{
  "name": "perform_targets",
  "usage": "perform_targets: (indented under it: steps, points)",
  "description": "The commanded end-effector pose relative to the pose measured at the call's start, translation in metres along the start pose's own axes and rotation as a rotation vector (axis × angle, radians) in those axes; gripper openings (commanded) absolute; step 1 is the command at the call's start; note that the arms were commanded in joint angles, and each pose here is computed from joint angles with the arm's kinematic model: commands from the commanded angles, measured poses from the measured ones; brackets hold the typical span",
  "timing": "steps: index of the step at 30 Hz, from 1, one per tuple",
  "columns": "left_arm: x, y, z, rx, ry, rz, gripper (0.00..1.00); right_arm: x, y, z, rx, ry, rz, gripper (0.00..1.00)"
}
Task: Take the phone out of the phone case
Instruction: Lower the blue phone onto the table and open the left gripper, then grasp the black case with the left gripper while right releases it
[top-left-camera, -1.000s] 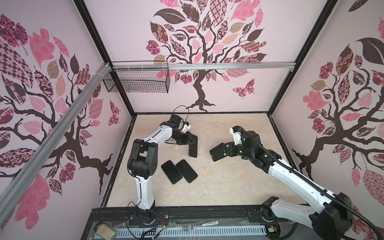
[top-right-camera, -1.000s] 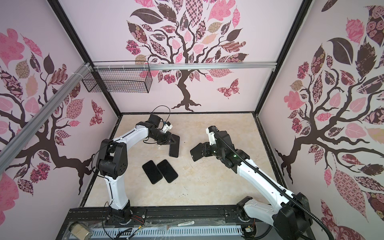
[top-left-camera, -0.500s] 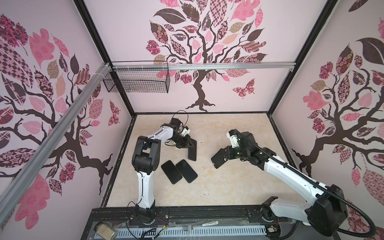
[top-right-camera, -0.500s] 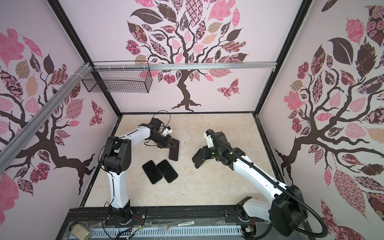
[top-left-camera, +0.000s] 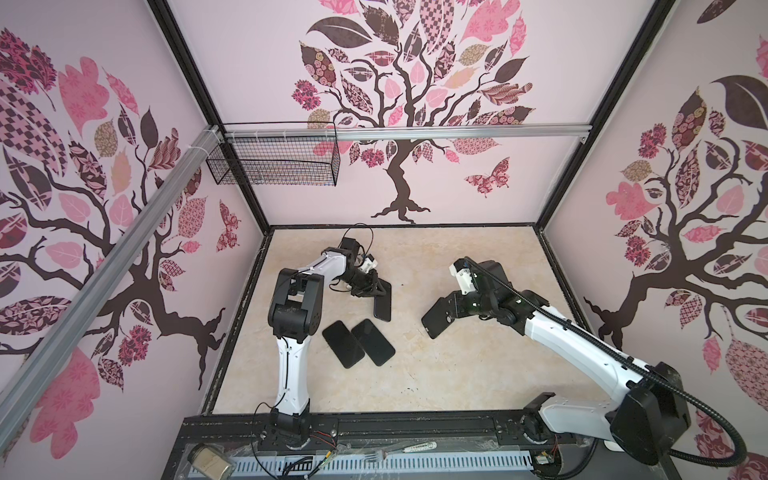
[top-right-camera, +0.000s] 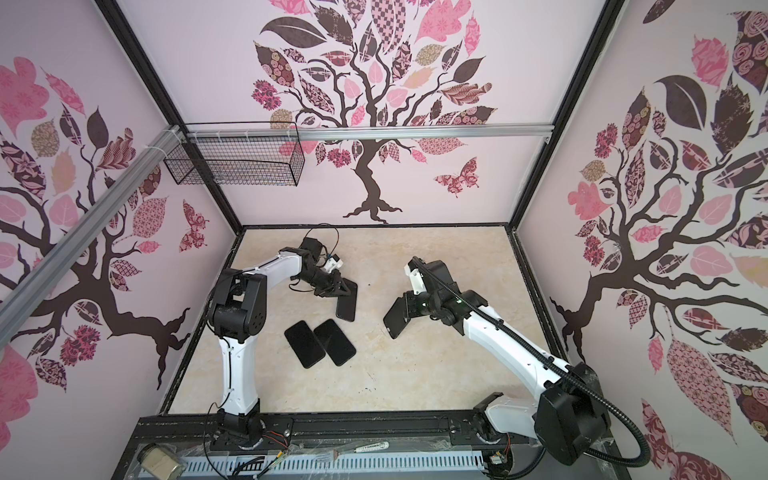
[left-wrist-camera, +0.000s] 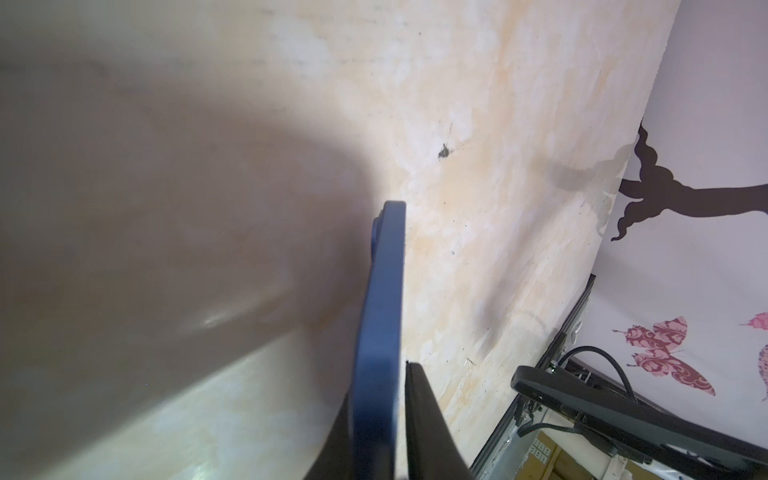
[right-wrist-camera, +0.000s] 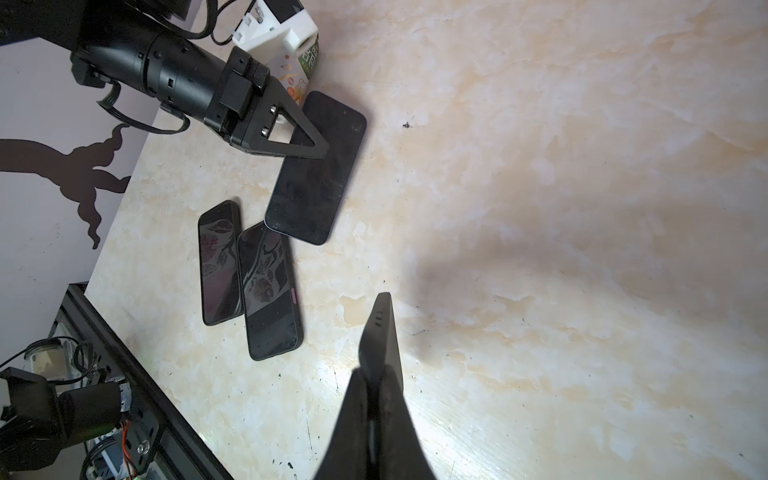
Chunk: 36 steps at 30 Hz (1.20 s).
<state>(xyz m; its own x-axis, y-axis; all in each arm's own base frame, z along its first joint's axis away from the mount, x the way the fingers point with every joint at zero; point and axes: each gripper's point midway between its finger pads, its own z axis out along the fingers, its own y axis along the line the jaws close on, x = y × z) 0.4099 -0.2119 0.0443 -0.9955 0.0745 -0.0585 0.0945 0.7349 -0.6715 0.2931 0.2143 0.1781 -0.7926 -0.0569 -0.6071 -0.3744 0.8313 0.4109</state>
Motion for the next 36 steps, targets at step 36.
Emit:
perform_targets:
  steps: [36]
  points:
    - [0.095, -0.168, -0.125, 0.058, -0.422, 0.837, 0.59, -0.033, 0.073, -0.051, -0.259, 0.093, 0.003, 0.0]
